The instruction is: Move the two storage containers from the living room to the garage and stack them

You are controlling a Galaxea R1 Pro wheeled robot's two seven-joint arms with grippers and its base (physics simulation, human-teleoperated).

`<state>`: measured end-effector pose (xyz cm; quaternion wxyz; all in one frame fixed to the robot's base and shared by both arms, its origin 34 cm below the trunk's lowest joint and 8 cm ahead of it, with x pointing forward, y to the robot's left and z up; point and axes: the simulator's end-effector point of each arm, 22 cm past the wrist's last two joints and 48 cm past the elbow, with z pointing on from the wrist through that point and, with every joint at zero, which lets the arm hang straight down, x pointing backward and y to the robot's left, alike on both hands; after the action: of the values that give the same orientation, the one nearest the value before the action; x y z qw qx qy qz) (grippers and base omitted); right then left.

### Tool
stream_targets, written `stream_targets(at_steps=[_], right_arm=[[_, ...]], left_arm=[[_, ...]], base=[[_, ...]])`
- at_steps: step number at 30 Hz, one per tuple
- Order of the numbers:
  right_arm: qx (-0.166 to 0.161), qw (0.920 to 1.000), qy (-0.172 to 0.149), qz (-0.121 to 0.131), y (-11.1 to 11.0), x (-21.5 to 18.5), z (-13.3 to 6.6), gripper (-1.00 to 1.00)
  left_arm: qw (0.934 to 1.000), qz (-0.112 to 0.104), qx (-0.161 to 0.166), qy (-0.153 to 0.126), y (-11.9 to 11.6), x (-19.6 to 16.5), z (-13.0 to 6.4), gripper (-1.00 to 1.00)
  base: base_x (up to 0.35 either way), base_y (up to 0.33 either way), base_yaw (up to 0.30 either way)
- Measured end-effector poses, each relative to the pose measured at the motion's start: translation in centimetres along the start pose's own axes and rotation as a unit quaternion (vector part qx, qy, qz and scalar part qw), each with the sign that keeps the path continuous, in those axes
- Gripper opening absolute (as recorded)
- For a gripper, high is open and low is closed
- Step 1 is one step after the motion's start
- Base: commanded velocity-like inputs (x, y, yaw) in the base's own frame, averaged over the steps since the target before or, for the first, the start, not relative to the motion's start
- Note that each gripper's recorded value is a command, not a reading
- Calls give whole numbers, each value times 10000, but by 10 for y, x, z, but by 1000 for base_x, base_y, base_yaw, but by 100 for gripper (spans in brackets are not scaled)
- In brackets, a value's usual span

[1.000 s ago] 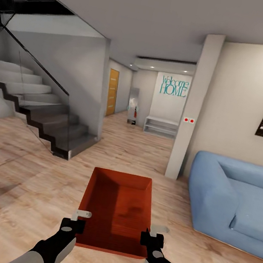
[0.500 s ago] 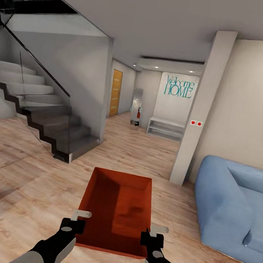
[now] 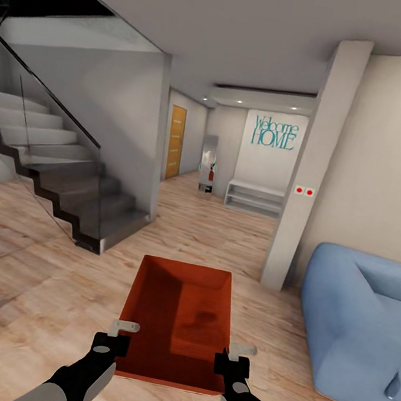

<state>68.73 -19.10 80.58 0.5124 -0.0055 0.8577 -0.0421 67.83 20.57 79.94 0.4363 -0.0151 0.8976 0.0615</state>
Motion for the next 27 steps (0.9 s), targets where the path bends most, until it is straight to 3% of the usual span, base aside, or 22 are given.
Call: stream_targets(at_steps=[27], right_arm=[[0, 10000, 0, 0, 0, 0, 0, -100]], left_arm=[[10000, 0, 0, 0, 0, 0, 0, -100]], base=[[323, 0, 0]])
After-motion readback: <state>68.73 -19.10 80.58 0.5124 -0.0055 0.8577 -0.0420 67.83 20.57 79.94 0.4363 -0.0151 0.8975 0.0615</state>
